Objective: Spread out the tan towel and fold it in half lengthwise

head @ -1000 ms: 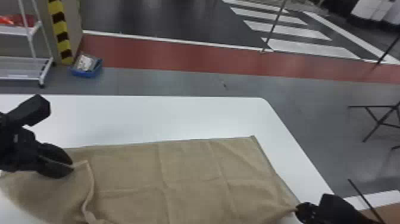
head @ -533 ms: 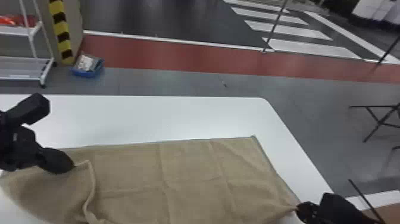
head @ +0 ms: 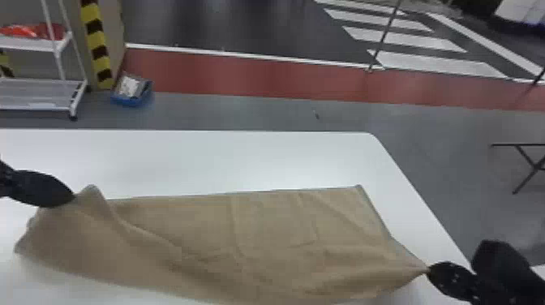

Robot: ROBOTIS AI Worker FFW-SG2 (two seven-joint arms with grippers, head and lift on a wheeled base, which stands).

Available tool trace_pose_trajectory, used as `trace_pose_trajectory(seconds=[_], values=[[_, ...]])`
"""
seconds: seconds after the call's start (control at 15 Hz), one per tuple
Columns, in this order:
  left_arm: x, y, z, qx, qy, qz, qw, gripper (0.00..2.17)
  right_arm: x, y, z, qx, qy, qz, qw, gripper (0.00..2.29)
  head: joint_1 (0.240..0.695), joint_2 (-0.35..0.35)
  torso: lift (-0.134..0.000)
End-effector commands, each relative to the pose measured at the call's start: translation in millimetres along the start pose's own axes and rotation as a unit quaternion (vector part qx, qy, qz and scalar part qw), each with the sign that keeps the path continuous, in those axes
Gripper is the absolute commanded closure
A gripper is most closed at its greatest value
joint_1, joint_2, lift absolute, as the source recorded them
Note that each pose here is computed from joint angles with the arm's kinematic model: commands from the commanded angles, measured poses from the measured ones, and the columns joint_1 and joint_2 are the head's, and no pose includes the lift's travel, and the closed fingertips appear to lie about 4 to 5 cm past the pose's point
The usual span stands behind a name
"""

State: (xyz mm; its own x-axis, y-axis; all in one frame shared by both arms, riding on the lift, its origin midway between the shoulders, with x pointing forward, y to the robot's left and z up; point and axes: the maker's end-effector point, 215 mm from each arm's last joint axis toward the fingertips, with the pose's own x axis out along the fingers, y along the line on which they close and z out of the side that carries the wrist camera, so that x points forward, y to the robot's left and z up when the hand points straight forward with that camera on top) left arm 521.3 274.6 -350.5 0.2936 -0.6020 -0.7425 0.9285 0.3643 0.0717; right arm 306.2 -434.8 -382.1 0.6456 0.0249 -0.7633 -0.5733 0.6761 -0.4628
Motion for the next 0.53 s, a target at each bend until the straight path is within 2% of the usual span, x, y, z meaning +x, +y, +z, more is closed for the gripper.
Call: trace_pose_trajectory(seconds=[0.0, 0.2, 0.47], values=[[-18.5, 15.0, -16.0, -0.010, 0.007, 0.021, 0.9997, 1.35, -1.3, -28.4, 4.2, 0.023, -0.002, -0.019, 0.9995, 1.42, 0.695, -0.227, -0.128], [-21.1, 21.3, -32.0, -0.020, 0.010, 0.026, 0.9994, 1.35, 10.3, -43.7, -0.4, 0.053, 0.005, -0.015, 0.9985, 1.42, 0.695, -0.196, -0.128], [-19.8, 26.0, -46.3, -0.024, 0.016, 0.033, 0.9990, 1.35, 32.8, -49.7, 18.1, 0.066, -0.003, 0.004, 0.9978, 1.42, 0.695, -0.176, -0.128]])
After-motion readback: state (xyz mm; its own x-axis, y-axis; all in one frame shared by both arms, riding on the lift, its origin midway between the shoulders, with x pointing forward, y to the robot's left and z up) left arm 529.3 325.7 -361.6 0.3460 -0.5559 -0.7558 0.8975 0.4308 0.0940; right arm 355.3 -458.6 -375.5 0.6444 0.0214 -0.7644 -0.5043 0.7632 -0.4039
